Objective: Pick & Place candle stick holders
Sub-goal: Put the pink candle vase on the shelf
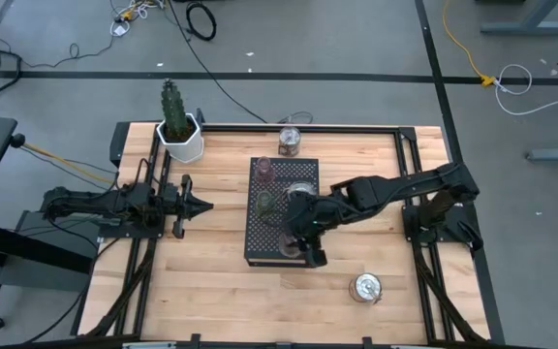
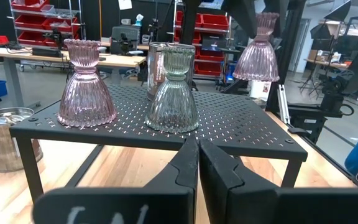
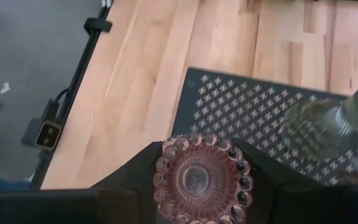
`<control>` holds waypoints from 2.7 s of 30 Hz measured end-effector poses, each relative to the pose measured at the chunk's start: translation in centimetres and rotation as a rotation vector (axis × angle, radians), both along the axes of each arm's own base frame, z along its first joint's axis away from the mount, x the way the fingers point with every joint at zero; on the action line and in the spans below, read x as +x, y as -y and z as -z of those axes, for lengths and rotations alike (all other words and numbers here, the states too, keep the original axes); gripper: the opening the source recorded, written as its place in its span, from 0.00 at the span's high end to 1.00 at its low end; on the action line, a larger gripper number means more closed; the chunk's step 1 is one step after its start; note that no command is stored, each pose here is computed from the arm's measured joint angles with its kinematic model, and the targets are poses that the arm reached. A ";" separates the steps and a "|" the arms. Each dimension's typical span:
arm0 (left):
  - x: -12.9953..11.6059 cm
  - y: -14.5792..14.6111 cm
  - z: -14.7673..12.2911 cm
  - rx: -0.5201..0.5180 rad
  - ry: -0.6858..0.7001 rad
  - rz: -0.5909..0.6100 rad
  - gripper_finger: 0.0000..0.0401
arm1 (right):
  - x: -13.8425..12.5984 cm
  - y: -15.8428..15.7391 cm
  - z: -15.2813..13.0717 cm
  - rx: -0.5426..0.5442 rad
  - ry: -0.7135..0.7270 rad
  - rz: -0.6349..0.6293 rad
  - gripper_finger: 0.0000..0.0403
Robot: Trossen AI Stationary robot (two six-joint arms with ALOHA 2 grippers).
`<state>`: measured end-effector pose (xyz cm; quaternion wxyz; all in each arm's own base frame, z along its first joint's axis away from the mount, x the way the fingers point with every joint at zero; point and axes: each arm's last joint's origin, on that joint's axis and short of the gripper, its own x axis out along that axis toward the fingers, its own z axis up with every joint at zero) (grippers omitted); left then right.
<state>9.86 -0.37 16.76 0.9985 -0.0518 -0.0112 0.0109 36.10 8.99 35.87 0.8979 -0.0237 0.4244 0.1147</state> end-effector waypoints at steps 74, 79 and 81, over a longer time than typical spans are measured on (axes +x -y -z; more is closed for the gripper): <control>0.0 0.0 0.0 0.000 -0.002 0.000 0.95 | 7.0 0.2 4.8 -0.162 0.078 0.104 0.59; 0.0 0.0 0.0 0.000 -0.002 0.000 0.95 | 7.0 0.4 4.8 -0.158 0.077 0.107 0.59; 0.0 0.0 0.0 0.000 -0.002 0.000 0.95 | 7.1 0.6 4.8 -0.156 0.076 0.109 0.59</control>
